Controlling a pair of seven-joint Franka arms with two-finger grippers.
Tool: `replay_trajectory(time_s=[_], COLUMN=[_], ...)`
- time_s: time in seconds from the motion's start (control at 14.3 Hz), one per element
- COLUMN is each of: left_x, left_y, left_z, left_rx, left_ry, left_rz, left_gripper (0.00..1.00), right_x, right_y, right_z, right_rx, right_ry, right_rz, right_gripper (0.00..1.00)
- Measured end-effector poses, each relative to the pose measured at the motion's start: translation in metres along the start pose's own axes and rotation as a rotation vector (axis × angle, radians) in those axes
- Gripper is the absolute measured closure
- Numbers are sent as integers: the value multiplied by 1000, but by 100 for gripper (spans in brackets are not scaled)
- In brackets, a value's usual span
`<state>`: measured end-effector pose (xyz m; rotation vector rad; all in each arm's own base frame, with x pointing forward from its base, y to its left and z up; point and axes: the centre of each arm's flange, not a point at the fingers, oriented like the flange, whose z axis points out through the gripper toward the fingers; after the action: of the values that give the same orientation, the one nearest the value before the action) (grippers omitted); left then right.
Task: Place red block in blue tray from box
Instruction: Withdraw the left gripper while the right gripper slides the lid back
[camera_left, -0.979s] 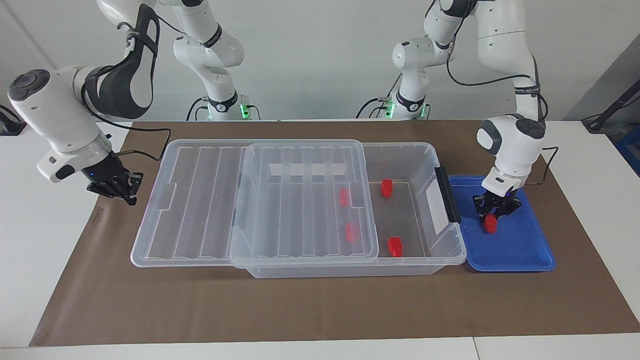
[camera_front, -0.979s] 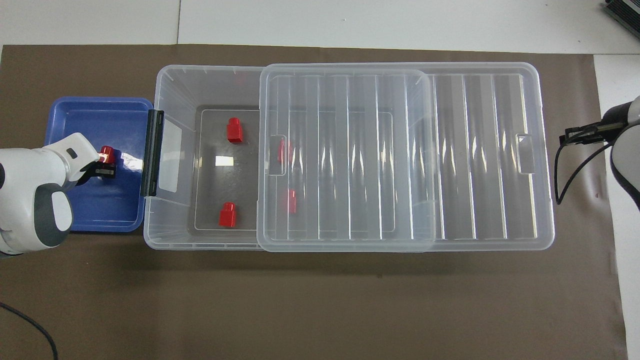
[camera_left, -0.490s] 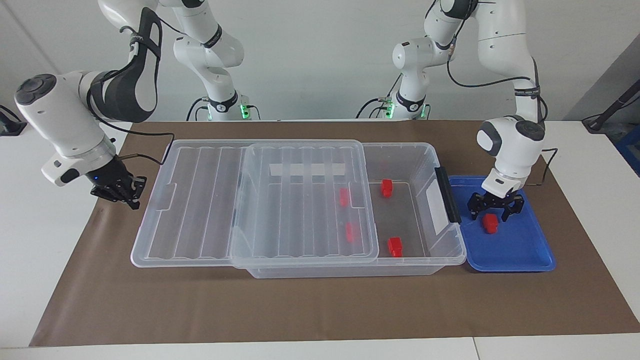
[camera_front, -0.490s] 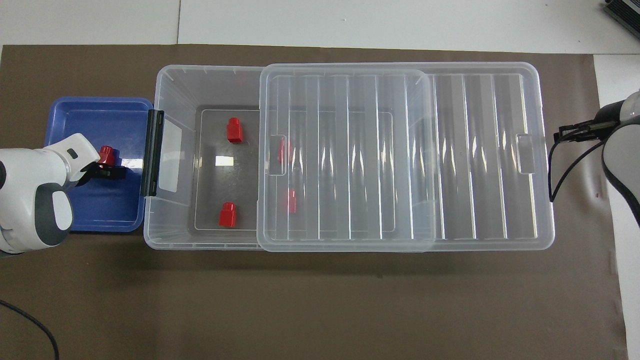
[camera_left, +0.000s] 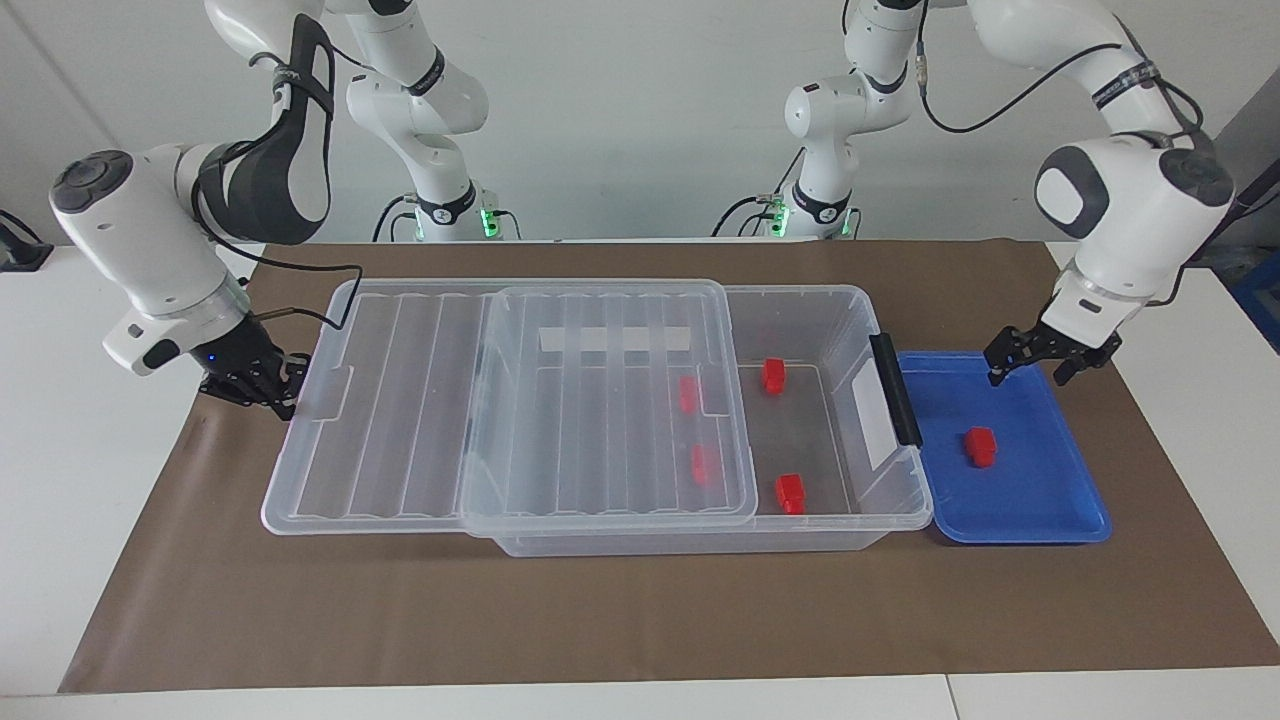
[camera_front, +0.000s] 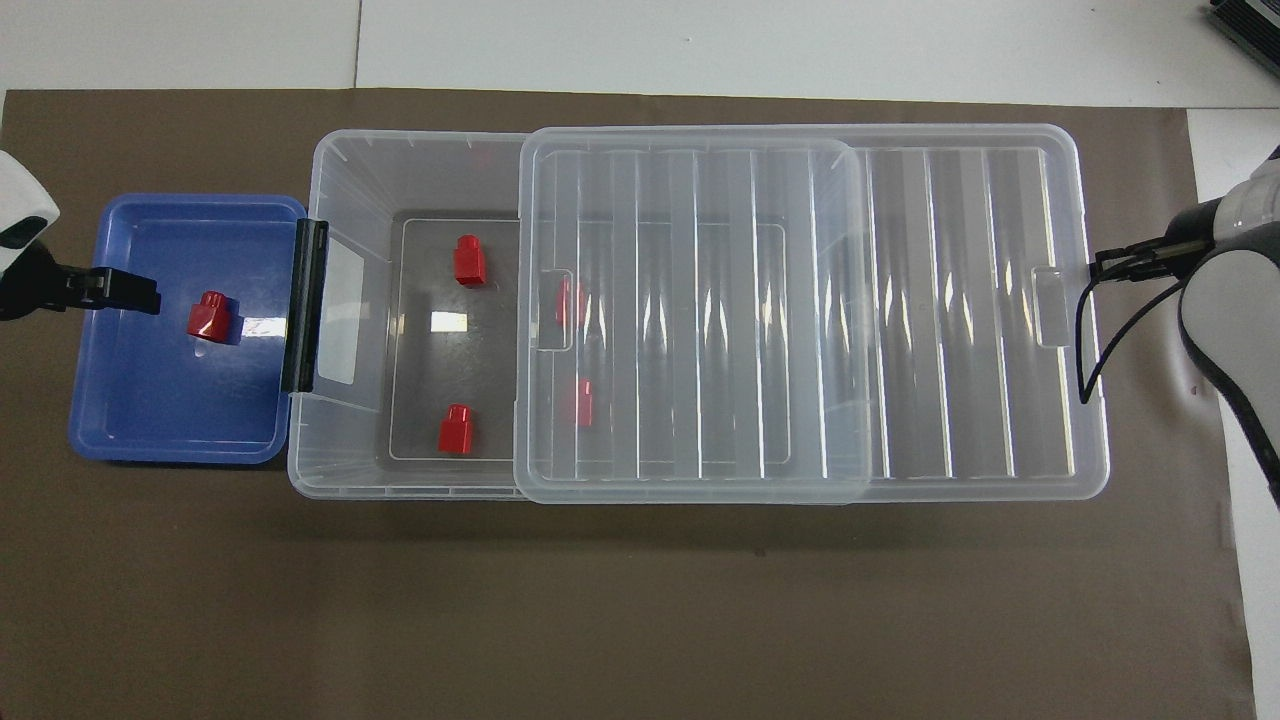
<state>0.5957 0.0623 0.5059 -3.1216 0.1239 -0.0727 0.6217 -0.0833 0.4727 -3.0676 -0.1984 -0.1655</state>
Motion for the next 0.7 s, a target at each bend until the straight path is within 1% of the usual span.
replay_trajectory(time_s=[0.28,0.49,0.7], left_x=[-18,-38,-58], left_y=[4,8,19], left_z=[-61,-92,-115], left_rx=[-11,-18,-19], left_ry=[-12,-59,-87], left_rz=[-22,-24,-15], left_gripper=[0,0,0], right_x=[5,9,15], right_y=[-20,-35,-59], right_z=[2,3,5], right_rx=[4,6,8], right_ry=[-1,0,9], right_rz=[13,33,55], right_gripper=[99,99,99])
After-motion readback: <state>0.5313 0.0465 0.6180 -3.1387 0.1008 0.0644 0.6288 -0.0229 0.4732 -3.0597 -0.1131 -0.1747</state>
